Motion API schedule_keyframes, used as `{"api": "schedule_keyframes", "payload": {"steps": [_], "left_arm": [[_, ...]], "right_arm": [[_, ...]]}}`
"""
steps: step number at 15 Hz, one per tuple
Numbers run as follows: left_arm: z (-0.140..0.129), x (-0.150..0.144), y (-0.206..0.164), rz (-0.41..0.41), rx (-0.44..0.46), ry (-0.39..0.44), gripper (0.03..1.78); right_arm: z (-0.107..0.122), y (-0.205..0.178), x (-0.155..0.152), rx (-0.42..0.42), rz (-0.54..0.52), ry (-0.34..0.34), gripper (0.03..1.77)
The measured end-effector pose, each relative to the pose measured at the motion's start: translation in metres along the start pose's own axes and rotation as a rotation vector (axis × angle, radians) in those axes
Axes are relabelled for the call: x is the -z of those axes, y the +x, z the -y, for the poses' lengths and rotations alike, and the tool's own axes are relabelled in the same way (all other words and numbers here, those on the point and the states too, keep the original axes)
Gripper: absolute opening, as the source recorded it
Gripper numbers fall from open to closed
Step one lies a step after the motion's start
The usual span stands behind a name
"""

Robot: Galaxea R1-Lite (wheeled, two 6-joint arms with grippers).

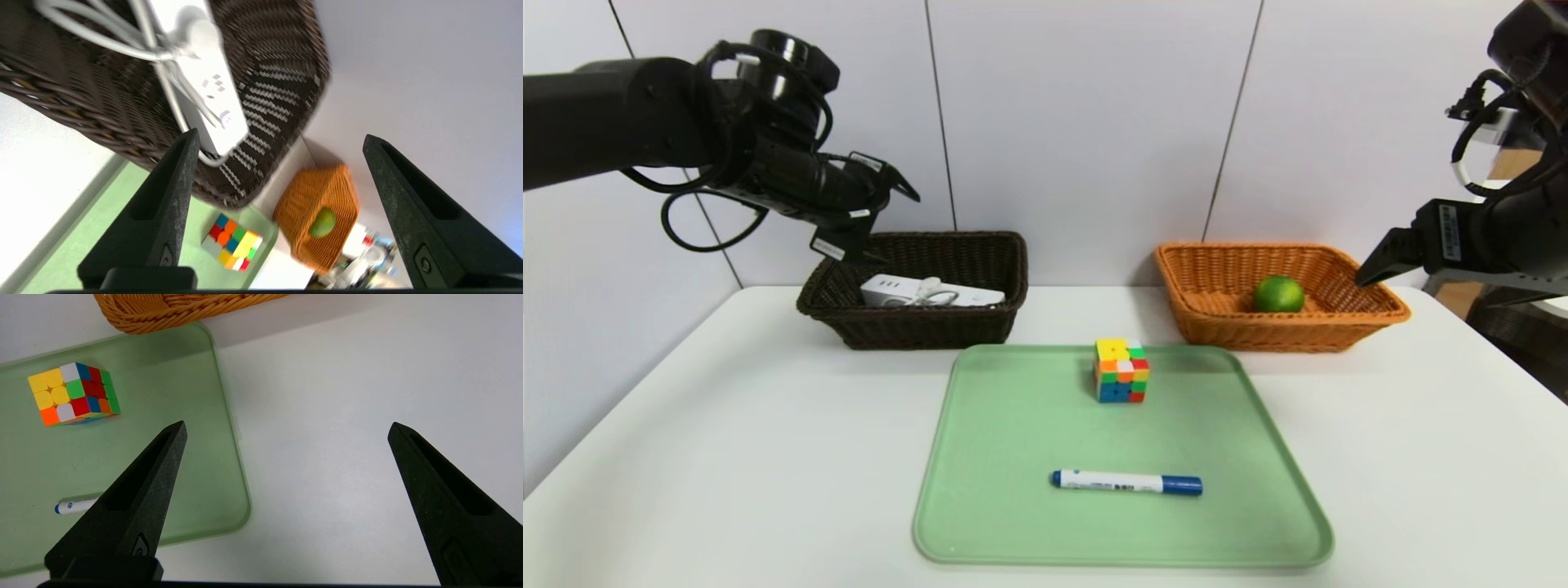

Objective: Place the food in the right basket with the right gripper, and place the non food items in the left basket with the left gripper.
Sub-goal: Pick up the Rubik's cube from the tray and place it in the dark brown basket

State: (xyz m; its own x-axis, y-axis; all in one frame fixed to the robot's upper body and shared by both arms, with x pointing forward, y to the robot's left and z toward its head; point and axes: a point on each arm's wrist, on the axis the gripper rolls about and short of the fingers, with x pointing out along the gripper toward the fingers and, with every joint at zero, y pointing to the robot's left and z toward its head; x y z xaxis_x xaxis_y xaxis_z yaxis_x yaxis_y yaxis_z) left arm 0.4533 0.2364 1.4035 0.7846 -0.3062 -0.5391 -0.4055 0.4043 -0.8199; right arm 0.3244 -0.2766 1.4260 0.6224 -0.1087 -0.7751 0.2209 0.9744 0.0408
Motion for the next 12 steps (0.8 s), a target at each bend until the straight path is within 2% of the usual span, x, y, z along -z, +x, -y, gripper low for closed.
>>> {"api": "schedule_keyframes", "payload": {"steps": [4,6,8,10,12], "left_arm": [[0.019,0.041,-0.039,-0.077,0.086,0.378,1.53],[0.02,0.065,-0.049,-0.11,0.067,0.58,1.57],[0.02,0.085,-0.053,-0.064,0.018,0.774,1.61],[0.02,0.102,-0.051,-0.055,-0.007,0.908,1.63],[0.02,0.122,-0.048,-0.083,-0.009,0.956,1.64]], "right_arm": [[-0.002,0.004,-0.001,0.0,-0.004,0.004,1.7],[-0.003,0.004,-0.001,-0.002,-0.004,0.02,1.7],[-0.003,0.004,-0.001,-0.005,-0.006,0.03,1.7],[-0.004,0.005,-0.002,-0.01,-0.001,0.041,1.7],[-0.006,0.006,-0.004,-0.018,0.012,0.047,1.7]]}}
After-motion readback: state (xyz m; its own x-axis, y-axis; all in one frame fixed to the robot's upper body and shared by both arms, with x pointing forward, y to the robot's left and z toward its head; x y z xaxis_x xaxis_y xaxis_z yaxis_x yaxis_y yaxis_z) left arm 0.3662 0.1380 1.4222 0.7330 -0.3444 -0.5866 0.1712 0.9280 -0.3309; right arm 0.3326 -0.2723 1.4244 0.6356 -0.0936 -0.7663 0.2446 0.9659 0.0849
